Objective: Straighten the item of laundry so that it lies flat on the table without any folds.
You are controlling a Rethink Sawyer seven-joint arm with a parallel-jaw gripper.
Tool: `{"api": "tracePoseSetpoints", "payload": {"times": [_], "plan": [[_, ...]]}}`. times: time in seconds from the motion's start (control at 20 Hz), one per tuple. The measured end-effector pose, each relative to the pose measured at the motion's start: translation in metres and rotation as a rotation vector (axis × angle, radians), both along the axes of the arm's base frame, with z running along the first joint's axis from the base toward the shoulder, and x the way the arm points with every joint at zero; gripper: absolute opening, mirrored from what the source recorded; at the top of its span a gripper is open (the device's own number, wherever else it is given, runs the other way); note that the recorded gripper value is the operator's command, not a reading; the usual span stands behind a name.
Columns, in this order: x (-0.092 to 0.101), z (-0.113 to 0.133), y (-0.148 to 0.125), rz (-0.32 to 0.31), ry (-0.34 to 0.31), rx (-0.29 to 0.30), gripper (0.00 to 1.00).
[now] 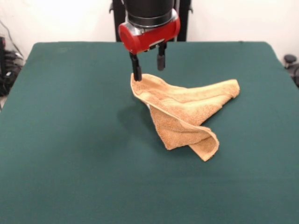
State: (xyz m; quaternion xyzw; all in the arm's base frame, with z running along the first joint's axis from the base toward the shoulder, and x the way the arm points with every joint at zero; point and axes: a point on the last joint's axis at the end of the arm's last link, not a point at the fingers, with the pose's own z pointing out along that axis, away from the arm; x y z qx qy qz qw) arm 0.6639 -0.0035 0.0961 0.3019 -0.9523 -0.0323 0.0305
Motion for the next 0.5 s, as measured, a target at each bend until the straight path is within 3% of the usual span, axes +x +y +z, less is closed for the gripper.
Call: {"api": "tracePoseSetpoints", "payload": {"times": [0.25, 0.5], "plan": [[-0.004, -0.006, -0.004, -0.007, 0.008, -0.005, 1.0], [-0.006, -0.023, -0.002, -0.016, -0.034, 0.027, 1.0]]}}
